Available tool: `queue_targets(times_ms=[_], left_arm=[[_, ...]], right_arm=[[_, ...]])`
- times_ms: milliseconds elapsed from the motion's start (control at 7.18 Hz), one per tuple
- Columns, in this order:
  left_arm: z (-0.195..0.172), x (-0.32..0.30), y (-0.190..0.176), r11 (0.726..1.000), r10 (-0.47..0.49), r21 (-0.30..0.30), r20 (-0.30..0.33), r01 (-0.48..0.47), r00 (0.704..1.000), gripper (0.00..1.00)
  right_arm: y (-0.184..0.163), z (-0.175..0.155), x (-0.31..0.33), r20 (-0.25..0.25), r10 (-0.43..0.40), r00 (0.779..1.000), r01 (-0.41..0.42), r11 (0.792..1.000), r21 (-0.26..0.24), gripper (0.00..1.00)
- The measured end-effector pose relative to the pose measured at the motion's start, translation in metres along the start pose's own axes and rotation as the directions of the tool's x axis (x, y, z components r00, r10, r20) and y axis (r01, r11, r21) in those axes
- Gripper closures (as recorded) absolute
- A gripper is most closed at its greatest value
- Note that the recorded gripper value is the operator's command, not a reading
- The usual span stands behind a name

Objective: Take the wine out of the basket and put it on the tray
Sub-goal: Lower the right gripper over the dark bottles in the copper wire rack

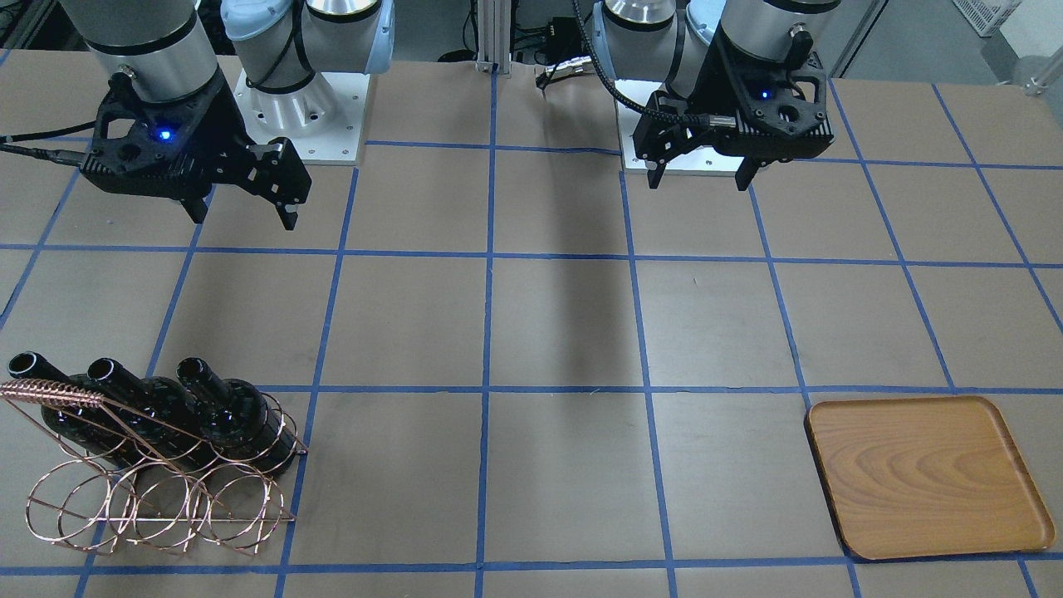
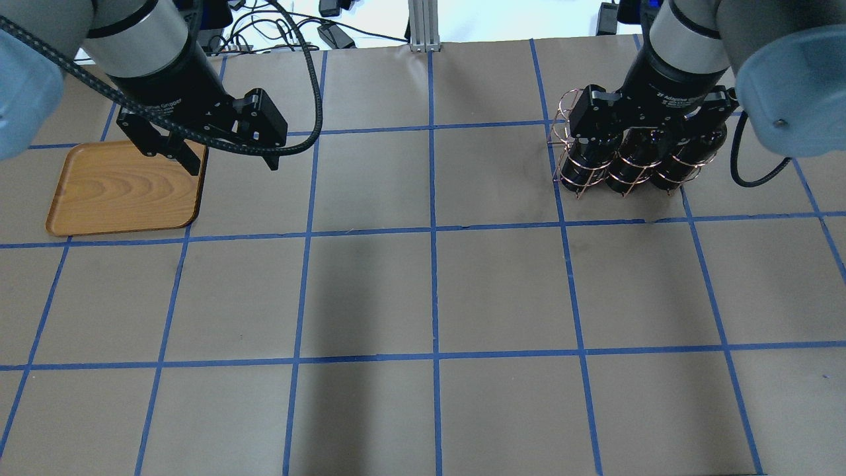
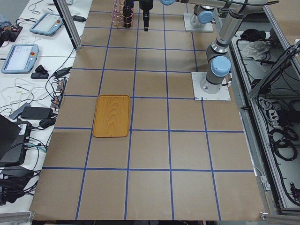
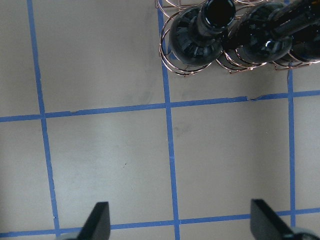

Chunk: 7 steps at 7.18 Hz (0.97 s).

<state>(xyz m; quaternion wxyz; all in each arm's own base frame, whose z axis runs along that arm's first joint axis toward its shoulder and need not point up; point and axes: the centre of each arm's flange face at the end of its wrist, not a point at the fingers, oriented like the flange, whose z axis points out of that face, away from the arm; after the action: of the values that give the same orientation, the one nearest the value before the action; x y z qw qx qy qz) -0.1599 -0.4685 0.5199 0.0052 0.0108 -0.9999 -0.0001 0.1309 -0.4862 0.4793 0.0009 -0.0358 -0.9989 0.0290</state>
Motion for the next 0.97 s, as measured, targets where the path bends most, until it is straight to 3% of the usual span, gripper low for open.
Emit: queue_targets(times_ms=[975], left_arm=[[0.000,0.000,0.000,1.000,-0.001,0.000,0.000,0.001,1.000,0.00]], right_arm=[[-0.003,-0.011,0.005,0.006,0.011,1.000,-0.011,0.999,0.037,0.00]])
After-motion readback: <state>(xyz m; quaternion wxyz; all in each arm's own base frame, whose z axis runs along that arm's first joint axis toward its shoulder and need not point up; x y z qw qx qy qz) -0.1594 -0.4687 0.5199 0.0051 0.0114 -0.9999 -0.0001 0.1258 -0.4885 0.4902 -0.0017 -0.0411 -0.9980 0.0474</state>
